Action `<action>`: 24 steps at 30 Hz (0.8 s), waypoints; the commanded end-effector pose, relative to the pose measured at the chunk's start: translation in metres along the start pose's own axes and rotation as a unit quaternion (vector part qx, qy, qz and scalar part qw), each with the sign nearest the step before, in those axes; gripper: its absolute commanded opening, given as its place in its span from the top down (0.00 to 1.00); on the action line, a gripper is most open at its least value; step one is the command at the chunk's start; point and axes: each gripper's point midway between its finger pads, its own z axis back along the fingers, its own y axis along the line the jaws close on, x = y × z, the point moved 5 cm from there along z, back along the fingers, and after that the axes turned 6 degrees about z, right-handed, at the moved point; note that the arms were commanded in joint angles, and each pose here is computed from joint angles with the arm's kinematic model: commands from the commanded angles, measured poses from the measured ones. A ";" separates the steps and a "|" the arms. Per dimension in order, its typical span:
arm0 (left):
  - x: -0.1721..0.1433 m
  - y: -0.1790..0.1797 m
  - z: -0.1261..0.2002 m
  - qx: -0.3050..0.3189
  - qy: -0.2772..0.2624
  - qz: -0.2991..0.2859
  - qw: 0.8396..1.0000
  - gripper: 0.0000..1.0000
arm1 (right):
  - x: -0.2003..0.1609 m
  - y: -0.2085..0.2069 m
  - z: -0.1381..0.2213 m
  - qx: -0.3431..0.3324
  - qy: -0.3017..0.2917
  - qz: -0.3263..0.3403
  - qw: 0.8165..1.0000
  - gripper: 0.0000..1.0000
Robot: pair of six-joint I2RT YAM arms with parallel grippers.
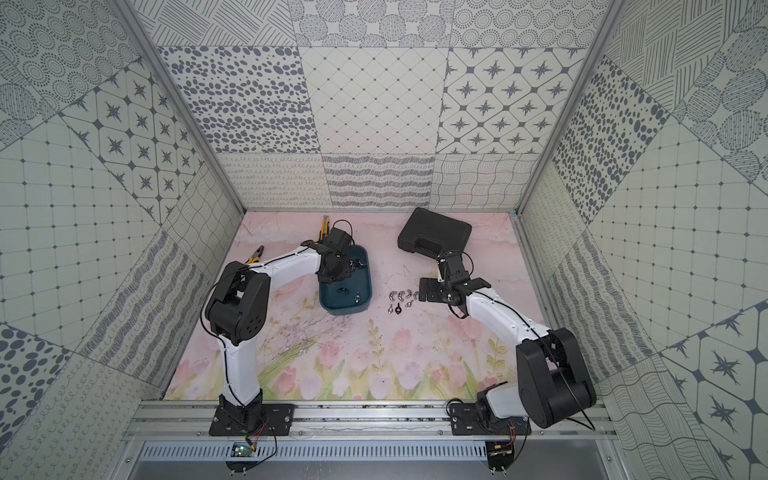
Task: Take out the wing nut from the storage box
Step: Pick up the wing nut from the storage box, then place the wing nut at the center of the board.
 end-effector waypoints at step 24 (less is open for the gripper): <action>-0.123 -0.164 0.120 -0.185 0.004 -0.200 0.962 0.99 | 0.006 -0.044 0.030 -0.050 -0.041 -0.059 0.996 0.03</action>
